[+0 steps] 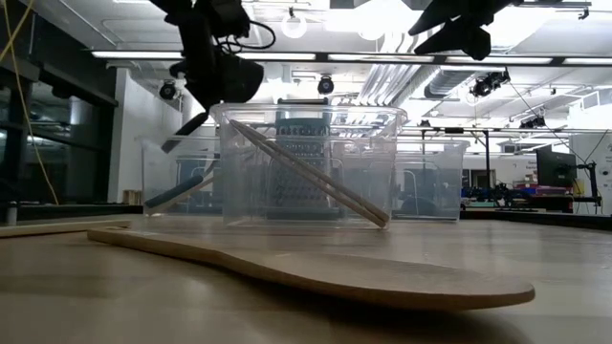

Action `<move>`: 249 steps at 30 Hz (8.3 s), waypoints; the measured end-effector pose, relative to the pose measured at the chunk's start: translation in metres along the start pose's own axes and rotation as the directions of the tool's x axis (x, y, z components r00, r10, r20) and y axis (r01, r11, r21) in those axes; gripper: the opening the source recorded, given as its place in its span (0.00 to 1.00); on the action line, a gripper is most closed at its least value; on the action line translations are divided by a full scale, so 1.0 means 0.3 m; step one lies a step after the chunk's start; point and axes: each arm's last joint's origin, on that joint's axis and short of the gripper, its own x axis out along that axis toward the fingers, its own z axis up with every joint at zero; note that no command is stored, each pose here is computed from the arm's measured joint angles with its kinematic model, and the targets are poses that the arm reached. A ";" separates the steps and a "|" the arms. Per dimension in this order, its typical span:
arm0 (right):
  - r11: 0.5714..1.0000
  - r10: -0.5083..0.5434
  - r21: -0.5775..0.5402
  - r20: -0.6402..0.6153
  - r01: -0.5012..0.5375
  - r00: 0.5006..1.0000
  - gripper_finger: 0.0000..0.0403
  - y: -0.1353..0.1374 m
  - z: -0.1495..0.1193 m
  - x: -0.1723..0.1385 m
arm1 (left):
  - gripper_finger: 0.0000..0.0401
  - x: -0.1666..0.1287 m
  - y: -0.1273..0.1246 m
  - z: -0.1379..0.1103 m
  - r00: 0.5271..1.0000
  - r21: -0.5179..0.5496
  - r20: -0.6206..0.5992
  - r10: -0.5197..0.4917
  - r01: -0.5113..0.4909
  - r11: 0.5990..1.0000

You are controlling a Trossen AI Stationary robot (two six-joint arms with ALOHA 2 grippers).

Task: Pick & Place Kitchen Items
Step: Put the black spatula into the left transparent bin, then put the light brown slotted spoon into the middle transparent bin

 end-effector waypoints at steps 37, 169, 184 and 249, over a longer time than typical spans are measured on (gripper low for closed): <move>1.000 -0.010 0.012 -0.023 0.010 1.000 0.50 -0.003 -0.008 0.000 | 0.18 0.050 -0.035 -0.050 0.991 -0.052 -0.134 0.020 -0.028 0.998; 0.975 0.222 0.056 -0.138 -0.216 0.965 0.50 0.018 -0.021 -0.004 | 0.56 -0.320 -0.079 -0.118 0.893 -0.157 -0.014 -0.451 0.443 0.883; 0.974 0.224 0.093 -0.228 -0.207 0.948 0.50 0.011 -0.046 -0.007 | 0.56 -0.479 -0.093 -0.232 0.866 -0.209 -0.080 -0.494 0.470 0.858; 0.885 0.246 0.445 -0.193 -0.139 0.950 0.50 0.409 -0.290 0.112 | 0.56 -0.692 -0.039 -0.693 0.613 -0.151 -0.182 -0.769 0.755 0.638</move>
